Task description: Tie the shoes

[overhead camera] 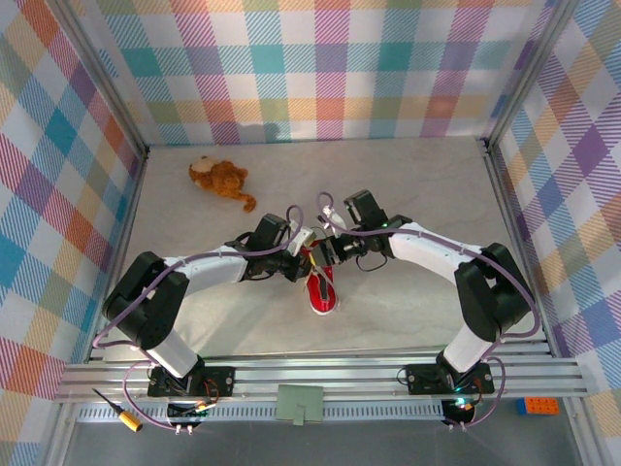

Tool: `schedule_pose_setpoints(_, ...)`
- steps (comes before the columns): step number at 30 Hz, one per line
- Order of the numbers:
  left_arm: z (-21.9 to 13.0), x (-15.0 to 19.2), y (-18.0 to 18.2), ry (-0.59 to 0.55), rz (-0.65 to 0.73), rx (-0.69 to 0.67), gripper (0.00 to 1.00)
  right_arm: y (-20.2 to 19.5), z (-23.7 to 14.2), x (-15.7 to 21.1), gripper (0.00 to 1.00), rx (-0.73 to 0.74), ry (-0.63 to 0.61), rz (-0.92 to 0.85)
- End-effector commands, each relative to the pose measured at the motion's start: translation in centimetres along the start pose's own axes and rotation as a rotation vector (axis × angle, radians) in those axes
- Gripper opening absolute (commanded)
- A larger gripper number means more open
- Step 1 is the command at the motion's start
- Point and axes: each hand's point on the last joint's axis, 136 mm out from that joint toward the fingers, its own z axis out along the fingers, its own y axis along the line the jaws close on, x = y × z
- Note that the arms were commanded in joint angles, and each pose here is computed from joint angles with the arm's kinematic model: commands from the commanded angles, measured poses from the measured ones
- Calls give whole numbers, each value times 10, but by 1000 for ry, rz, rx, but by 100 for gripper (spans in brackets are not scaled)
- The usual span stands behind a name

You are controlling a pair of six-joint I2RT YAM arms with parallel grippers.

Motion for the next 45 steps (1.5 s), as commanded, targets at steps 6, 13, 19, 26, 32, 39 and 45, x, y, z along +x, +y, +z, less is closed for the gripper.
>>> schedule_pose_setpoints(6,1,0,1,17,-19,11,0,-25,-12,-6,33,20,-2,119)
schedule_pose_setpoints(13,-2,-2,-1,1,-6,16,0,-33,9,2,28,-53,67,206)
schedule_pose_setpoints(19,-2,-2,-2,-5,0,20,0,-21,18,0,21,-174,94,186)
schedule_pose_setpoints(26,-2,-2,-1,-7,2,15,0,-13,20,3,21,-245,124,182)
schedule_pose_setpoints(32,-3,-4,-1,-14,13,14,0,-12,22,9,21,-270,170,198)
schedule_pose_setpoints(39,-7,-8,-1,-48,45,5,0,-15,26,13,18,-272,208,229)
schedule_pose_setpoints(45,-11,-13,0,-69,71,-11,0,-9,26,10,26,-320,219,243)
